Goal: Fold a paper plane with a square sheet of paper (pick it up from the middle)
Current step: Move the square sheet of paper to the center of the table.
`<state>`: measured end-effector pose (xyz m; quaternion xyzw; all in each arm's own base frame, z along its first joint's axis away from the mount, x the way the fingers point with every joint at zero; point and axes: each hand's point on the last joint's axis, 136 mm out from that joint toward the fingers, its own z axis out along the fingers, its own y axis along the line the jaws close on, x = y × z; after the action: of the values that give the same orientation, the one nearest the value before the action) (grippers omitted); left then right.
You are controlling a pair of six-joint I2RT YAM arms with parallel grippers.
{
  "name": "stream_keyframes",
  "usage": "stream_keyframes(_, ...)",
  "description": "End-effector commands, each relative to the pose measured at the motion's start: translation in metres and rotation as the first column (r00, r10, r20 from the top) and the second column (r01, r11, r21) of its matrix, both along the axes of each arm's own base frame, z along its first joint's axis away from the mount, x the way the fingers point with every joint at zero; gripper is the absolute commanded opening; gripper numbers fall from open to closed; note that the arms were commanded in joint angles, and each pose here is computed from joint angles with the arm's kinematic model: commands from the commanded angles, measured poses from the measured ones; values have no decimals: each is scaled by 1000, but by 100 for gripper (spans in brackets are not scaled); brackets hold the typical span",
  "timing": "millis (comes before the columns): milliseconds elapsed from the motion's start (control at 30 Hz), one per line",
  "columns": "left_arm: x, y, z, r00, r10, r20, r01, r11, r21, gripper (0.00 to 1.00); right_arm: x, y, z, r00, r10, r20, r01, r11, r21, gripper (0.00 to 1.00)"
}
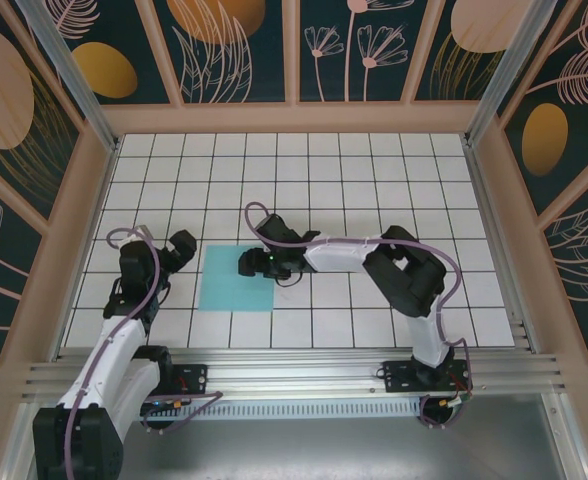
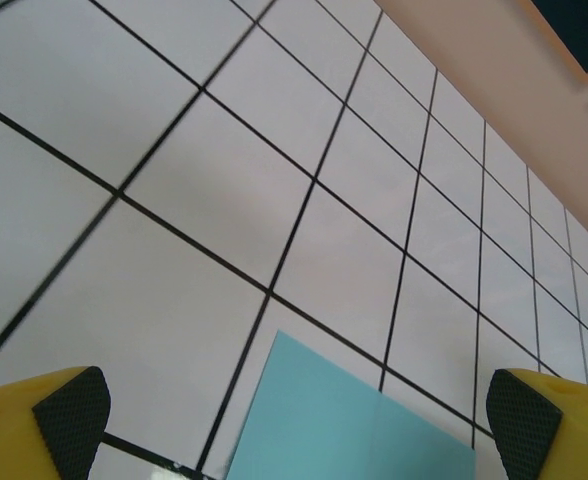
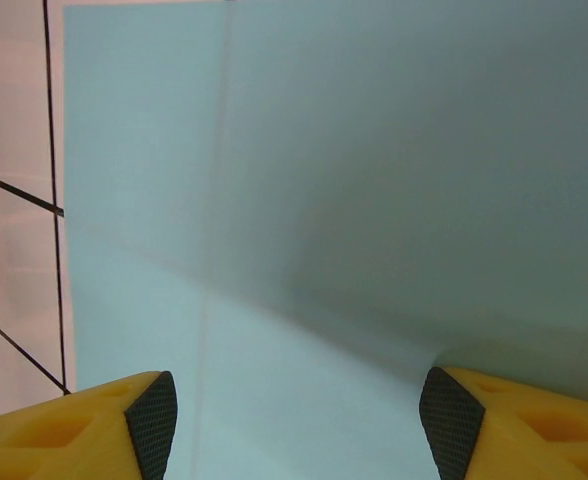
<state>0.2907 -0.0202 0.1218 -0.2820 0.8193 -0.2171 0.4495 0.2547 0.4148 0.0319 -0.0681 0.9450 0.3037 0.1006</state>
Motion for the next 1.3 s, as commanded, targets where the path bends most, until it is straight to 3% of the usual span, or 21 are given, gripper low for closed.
stream_keyframes(0,-5,-12,-5,999,-53,0,53,997,-60,99,-9,-65,-41,997,-57,-58,44,978,-202,71)
stream_keyframes(200,-5,-32,-8,989,-144,18,145,980,-134,99,2,-106,-36,994,-106,-31,97,970,-224,72)
stream_keyframes(567,-7,-51,-8,969,-245,14,244,955,-170,99,32,-174,-43,991,-135,-11,125,945,-303,74)
stream_keyframes(900,-2,-71,-21,952,-301,-58,290,947,-140,99,53,-222,-39,977,-215,7,205,921,-332,74)
stream_keyframes(1000,-2,-74,-23,946,-316,-74,304,943,-138,99,59,-219,-26,976,-216,35,216,927,-305,74)
stream_keyframes(1200,0,-85,-18,933,-354,-57,345,929,-132,99,61,-174,11,982,-180,63,188,968,-164,74)
stream_keyframes(1267,2,-89,-17,928,-368,-54,359,924,-135,99,58,-163,11,981,-178,74,188,967,-173,74)
